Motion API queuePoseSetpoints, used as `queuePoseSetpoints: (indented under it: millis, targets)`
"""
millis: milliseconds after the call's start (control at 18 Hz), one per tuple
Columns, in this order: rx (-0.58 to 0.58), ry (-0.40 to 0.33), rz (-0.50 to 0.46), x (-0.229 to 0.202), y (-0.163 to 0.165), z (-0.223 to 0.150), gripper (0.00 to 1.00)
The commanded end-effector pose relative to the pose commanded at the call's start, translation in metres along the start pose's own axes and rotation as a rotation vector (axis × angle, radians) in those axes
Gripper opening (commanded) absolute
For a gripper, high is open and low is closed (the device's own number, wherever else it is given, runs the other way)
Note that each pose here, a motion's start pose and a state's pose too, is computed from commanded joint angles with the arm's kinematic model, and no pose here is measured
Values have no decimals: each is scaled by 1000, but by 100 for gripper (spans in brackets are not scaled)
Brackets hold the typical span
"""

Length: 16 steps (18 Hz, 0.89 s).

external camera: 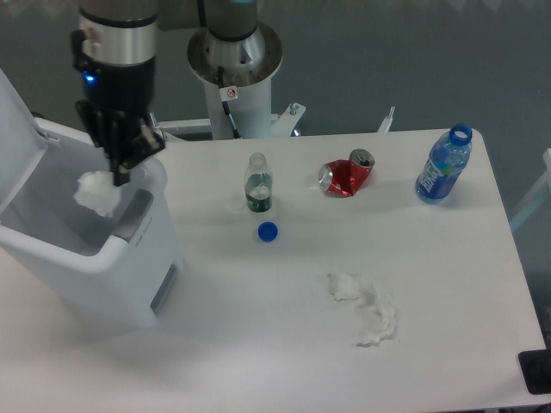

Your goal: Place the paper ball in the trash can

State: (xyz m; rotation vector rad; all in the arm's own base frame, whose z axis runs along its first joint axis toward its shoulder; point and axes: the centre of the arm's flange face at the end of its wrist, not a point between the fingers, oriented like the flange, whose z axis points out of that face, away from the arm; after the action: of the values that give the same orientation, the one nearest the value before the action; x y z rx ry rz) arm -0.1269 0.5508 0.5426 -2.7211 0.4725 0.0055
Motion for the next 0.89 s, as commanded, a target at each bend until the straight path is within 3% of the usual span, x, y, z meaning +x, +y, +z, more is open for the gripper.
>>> queuePoseSetpoints:
  millis: [56, 111, 167, 389, 500, 667, 889]
  targets:
    - [-3, 4, 2, 1, 1, 3, 58]
    - [3, -3, 4, 1, 1, 5, 85]
    - [11, -13, 9, 1, 1, 5, 100]
    - [35, -57, 8, -11, 3, 3, 100]
    - [21, -92, -38, -59, 38, -6, 100]
    - [-16, -108, -4, -117, 82, -1, 100]
    - [-50, -129, -104, -176, 142, 0, 100]
